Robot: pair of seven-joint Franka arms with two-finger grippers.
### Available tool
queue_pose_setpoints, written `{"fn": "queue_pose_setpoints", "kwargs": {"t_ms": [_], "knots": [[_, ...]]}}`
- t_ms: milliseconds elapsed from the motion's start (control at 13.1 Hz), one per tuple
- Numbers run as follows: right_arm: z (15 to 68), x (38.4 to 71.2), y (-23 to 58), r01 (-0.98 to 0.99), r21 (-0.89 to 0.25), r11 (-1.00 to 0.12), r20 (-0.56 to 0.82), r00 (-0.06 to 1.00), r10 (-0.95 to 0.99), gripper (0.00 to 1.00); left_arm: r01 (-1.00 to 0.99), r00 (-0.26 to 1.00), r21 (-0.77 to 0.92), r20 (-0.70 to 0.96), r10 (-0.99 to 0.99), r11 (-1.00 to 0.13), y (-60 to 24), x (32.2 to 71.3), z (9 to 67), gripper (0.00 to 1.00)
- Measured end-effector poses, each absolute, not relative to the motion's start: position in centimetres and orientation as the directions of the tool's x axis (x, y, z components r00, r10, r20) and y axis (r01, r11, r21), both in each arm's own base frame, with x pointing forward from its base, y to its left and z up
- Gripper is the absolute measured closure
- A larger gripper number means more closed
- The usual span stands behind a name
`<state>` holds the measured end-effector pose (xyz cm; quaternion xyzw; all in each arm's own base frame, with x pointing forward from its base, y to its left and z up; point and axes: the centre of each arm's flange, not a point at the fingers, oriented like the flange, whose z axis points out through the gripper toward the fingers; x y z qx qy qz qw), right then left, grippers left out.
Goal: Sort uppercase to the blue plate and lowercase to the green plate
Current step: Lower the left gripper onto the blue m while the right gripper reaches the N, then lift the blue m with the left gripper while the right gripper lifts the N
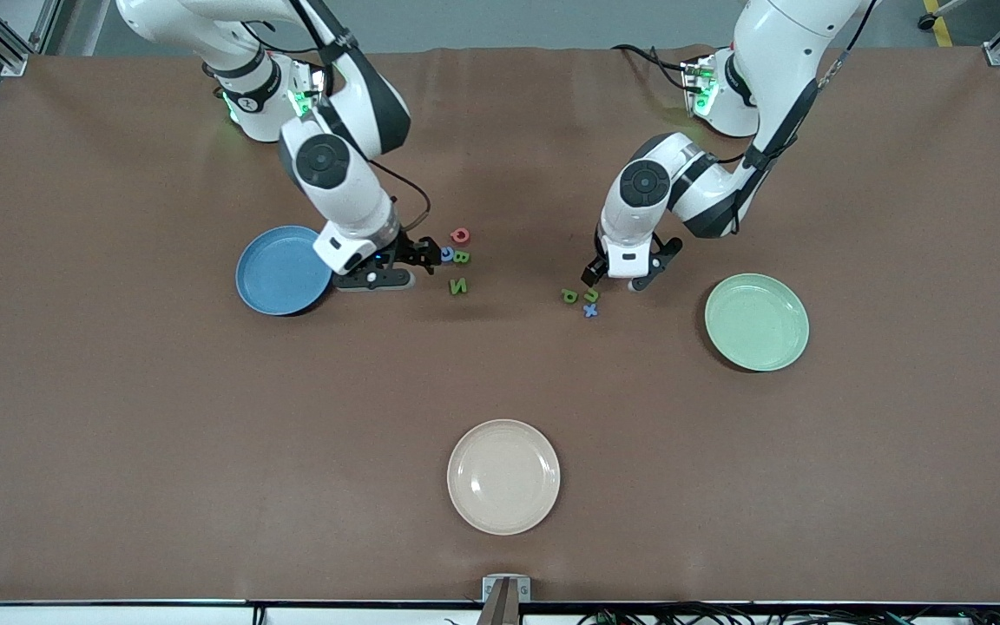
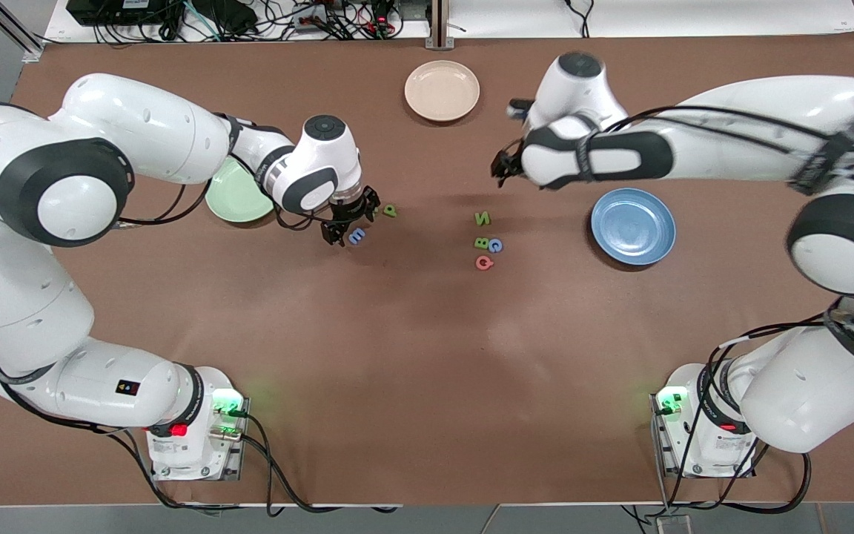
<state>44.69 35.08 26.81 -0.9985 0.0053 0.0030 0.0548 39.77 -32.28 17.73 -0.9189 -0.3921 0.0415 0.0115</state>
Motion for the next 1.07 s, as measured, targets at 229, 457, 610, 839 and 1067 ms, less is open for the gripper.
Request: {"fn": "queue_pose_setpoints", "kwargs": {"t_ms": [229, 457, 610, 839, 1067], "knots": [[22.8, 43.6, 36.9, -0.002, -0.095, -0.995, -0.003, 1.000, -0.002, 0.02, 0.723, 0.687, -0.042, -0.072, 0.723, -0.690, -32.2, 39.7, 17.4, 0.04], [21.0, 43.3, 38.1, 0.003, -0.085, -0.996, -0.008, 1.000, 0.003, 0.02, 0.721, 0.688, -0.042, -0.073, 0.722, -0.691, -32.2, 39.7, 17.4, 0.08], [20.3, 42.9, 39.0, 0.009, -0.086, -0.996, -0.003, 1.000, 0.010, 0.02, 0.720, 0.689, -0.041, -0.073, 0.721, -0.692, -32.3, 39.6, 17.4, 0.13], [19.6, 42.5, 39.7, 0.017, -0.087, -0.996, 0.003, 1.000, 0.016, 0.03, 0.719, 0.690, -0.038, -0.079, 0.720, -0.694, -32.4, 39.4, 17.0, 0.22], [18.6, 42.2, 40.3, 0.028, -0.095, -0.995, 0.023, 0.999, 0.026, 0.08, 0.720, 0.690, -0.030, -0.084, 0.719, -0.694, -32.5, 39.4, 16.8, 0.30]]}}
